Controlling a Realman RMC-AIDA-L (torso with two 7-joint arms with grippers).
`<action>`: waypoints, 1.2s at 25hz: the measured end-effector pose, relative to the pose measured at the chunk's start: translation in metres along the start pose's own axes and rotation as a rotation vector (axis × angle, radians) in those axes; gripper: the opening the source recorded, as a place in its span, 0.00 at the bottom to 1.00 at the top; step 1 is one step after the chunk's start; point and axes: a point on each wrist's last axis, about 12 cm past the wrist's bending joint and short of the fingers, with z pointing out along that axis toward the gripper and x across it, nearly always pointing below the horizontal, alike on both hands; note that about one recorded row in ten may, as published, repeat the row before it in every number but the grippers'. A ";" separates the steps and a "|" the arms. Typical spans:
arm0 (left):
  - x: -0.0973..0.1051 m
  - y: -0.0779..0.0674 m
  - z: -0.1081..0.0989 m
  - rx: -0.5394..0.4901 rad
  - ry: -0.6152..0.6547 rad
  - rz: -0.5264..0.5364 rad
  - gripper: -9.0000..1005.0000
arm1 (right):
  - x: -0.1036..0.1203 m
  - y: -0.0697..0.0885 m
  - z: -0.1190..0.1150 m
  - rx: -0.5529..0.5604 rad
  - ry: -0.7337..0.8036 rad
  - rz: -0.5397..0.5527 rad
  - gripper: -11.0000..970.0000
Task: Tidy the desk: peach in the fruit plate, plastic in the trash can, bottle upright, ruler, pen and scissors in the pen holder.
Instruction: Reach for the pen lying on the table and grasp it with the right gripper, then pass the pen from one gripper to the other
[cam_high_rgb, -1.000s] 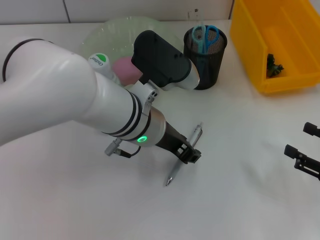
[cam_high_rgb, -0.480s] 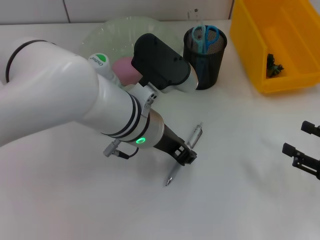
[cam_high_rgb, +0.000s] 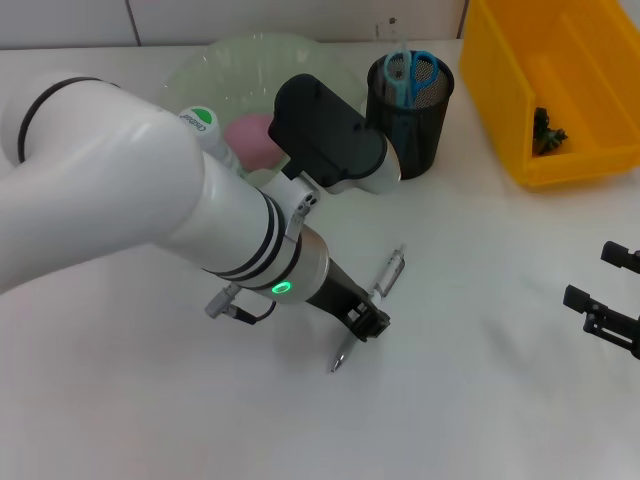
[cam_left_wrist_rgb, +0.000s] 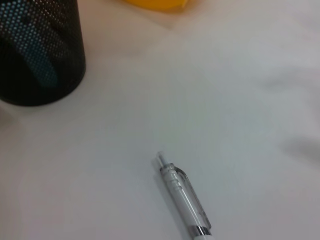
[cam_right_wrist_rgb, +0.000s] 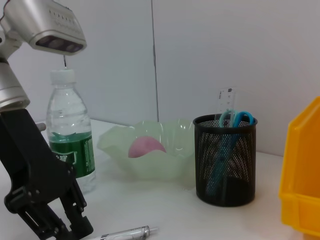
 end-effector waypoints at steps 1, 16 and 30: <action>0.000 0.000 0.000 0.000 0.000 0.000 0.36 | 0.000 0.000 0.000 0.000 0.000 0.000 0.78; 0.000 -0.002 -0.001 0.008 0.038 0.012 0.30 | 0.001 0.002 0.002 -0.005 -0.004 0.013 0.78; -0.002 -0.001 0.000 0.006 0.060 0.025 0.20 | 0.001 0.002 0.003 -0.012 0.003 0.023 0.78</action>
